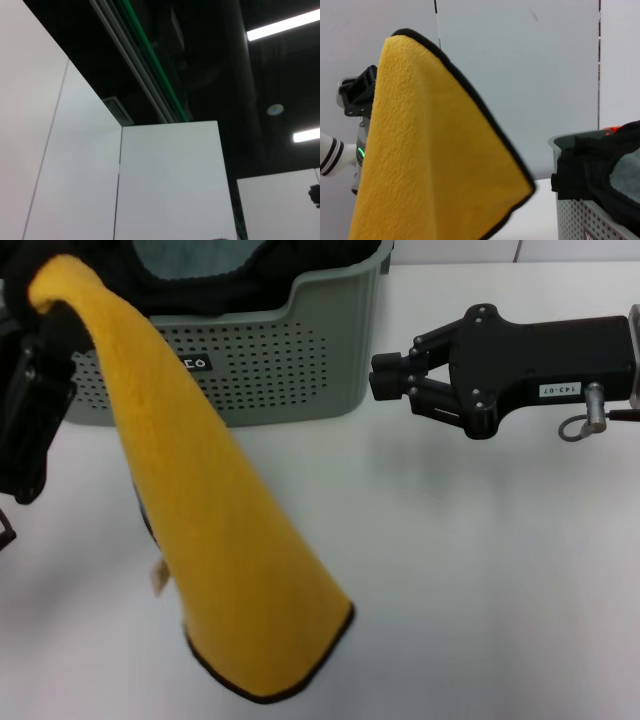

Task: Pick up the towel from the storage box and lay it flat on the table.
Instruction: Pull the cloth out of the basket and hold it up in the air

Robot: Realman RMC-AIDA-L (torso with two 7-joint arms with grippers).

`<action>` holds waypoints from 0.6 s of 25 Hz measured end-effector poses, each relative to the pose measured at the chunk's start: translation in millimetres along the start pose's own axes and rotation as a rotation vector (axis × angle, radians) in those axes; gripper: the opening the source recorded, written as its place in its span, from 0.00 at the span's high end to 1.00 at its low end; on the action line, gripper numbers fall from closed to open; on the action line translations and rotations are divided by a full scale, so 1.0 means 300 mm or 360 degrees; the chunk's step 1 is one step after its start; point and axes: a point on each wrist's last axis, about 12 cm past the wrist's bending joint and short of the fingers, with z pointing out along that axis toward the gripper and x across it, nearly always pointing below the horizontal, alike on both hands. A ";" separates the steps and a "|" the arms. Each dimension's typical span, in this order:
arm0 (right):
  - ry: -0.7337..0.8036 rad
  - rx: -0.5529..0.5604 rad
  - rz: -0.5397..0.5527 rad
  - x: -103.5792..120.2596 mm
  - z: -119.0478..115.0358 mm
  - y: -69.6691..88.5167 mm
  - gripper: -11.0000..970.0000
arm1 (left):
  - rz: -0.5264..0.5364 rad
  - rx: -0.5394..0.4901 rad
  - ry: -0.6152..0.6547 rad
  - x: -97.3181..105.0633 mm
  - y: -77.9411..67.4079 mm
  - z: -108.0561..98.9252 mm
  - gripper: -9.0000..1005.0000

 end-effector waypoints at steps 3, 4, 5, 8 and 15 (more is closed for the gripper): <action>0.0000 0.0000 -0.0020 0.000 0.002 0.000 0.91 | -0.0016 0.0026 0.0029 -0.001 0.000 -0.001 0.98; 0.0000 0.0000 -0.0025 -0.001 0.003 -0.001 0.89 | -0.0020 0.0039 0.0041 -0.001 0.000 -0.001 0.98; 0.0000 0.0000 -0.0033 -0.001 0.003 -0.001 0.86 | -0.0027 0.0061 0.0061 -0.002 -0.001 0.001 0.98; 0.0001 -0.0004 -0.0074 -0.002 0.005 -0.001 0.79 | -0.0058 0.0177 0.0153 -0.005 -0.003 0.015 0.98; 0.0013 -0.0049 -0.0149 -0.015 0.016 -0.001 0.56 | -0.0133 0.0450 0.0301 0.001 -0.012 0.063 0.98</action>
